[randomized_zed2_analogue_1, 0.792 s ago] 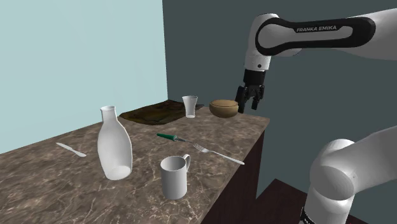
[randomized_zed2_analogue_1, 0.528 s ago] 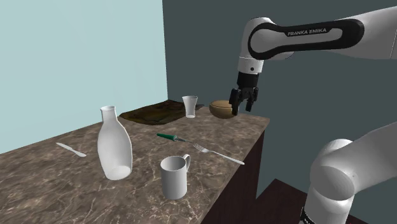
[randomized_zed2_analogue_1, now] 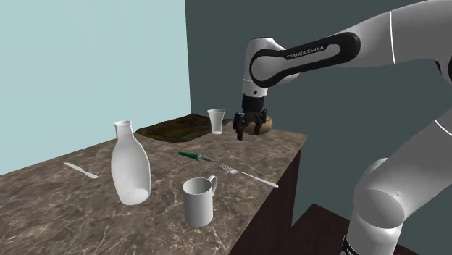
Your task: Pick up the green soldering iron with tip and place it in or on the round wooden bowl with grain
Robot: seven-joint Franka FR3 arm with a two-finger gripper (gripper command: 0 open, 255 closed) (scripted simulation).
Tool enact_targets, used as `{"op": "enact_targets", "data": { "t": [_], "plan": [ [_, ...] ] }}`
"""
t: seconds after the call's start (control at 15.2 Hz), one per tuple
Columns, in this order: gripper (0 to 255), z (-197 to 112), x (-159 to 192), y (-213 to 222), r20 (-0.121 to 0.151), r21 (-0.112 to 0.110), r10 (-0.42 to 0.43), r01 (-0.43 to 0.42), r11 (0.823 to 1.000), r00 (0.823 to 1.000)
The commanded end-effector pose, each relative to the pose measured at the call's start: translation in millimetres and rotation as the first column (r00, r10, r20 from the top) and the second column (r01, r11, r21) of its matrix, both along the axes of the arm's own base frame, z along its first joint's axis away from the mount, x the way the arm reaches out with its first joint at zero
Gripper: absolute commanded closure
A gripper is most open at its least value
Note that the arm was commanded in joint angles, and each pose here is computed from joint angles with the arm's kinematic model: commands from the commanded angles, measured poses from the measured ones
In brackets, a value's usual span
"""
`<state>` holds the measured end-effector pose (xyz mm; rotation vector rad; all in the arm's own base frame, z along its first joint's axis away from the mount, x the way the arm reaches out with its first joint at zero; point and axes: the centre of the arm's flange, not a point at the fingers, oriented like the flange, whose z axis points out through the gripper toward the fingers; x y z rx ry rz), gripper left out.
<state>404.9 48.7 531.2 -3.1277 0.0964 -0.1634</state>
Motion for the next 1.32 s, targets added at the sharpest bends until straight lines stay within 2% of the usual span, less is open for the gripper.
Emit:
{"op": "enact_targets", "data": {
  "t": [0.0, 0.99, 1.25],
  "plan": [
    [0, -12, 22, 12, 0.007, -0.009, -0.001, 0.001, 1.0, 1.0],
    [0, -94, 179, 101, 0.054, -0.086, -0.008, 0.013, 0.996, 0.999],
    [0, -113, 189, 104, 0.056, -0.09, -0.008, 0.013, 0.996, 0.998]
  ]
}}
